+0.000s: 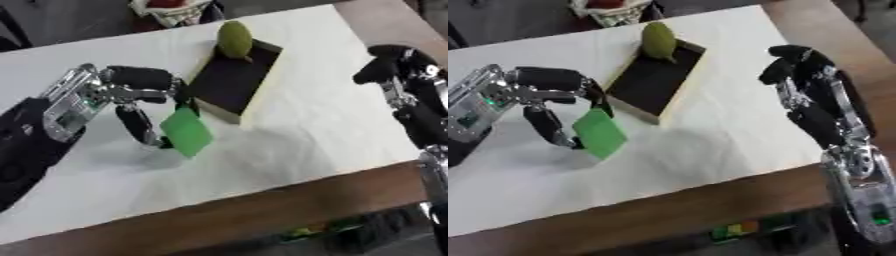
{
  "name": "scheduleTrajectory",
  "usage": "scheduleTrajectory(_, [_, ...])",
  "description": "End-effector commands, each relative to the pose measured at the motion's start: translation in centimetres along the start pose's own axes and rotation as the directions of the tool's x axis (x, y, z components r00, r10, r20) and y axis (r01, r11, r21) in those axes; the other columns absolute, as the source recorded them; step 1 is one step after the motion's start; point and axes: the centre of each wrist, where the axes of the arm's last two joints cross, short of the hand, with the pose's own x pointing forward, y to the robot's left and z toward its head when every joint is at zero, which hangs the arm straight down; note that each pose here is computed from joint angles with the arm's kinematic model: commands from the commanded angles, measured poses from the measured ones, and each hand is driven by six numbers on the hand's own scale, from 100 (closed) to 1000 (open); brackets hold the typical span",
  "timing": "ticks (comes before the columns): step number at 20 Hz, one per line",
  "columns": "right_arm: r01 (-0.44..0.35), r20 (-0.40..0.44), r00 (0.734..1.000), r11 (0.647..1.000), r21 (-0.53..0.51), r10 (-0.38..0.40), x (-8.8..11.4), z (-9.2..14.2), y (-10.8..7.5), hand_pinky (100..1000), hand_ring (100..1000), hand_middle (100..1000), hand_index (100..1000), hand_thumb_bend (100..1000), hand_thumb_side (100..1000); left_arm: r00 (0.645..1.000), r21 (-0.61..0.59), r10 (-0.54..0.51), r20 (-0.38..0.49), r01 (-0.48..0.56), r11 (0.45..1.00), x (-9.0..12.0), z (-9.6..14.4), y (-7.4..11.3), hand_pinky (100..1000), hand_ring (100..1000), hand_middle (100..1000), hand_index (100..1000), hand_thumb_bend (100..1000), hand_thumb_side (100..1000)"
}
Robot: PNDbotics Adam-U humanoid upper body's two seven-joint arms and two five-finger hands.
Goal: Pick up objects on the table and place them in the box.
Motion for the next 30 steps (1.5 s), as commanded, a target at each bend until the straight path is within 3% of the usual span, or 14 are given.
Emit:
scheduleTrajectory(1, [-0.011, 0.020, 1.000, 1.000, -0.001, 0.011, 0.5, -0.4, -0.3, 645, 602, 537, 754, 100, 498, 0.997, -0.022, -0.079, 0.007, 0.079, 0.997, -0.8, 0.7, 1.3, 715, 617, 531, 674, 329, 128])
scheduleTrajectory(12, [0.010, 0.023, 1.000, 1.000, 0.022, -0.010, 0.5, -0.6, 0.3, 645, 601, 537, 753, 100, 501, 0.983, 0.229, 0.010, -0.184, 0.033, 0.973, -2.3, -2.8, 4.7, 721, 653, 608, 731, 371, 117])
scheduleTrajectory(16, [0.016, 0.023, 1.000, 0.999, 0.030, -0.016, 0.5, -0.6, 0.5, 644, 600, 536, 753, 100, 503, 0.969, 0.275, 0.027, -0.248, 0.044, 0.961, -2.4, -4.0, 4.5, 733, 688, 667, 839, 395, 108])
scheduleTrajectory(19, [0.017, 0.024, 1.000, 0.999, 0.032, -0.018, 0.5, -0.6, 0.5, 644, 600, 536, 753, 100, 502, 0.957, 0.293, 0.020, -0.290, 0.069, 0.954, -2.5, -4.8, 3.9, 747, 712, 714, 871, 429, 112])
scheduleTrajectory(21, [0.019, 0.024, 1.000, 0.999, 0.033, -0.019, 0.5, -0.7, 0.5, 643, 600, 536, 753, 100, 503, 0.949, 0.301, 0.005, -0.315, 0.095, 0.949, -2.5, -5.2, 3.6, 757, 729, 748, 895, 500, 211])
scheduleTrajectory(25, [0.021, 0.023, 0.999, 0.999, 0.035, -0.022, 0.4, -0.7, 0.6, 643, 600, 536, 753, 100, 501, 0.926, 0.323, -0.018, -0.376, 0.149, 0.934, -2.7, -5.6, 3.0, 773, 755, 803, 925, 566, 318])
scheduleTrajectory(27, [0.021, 0.023, 0.999, 0.999, 0.034, -0.022, 0.4, -0.7, 0.6, 643, 600, 536, 753, 100, 501, 0.913, 0.336, -0.030, -0.407, 0.181, 0.924, -2.8, -5.6, 2.7, 778, 761, 818, 927, 565, 336])
scheduleTrajectory(30, [0.020, 0.022, 1.000, 0.999, 0.029, -0.020, 0.4, -0.7, 0.5, 643, 600, 536, 753, 100, 501, 0.899, 0.371, -0.040, -0.437, 0.220, 0.902, -3.0, -5.3, 2.4, 764, 749, 796, 912, 496, 312])
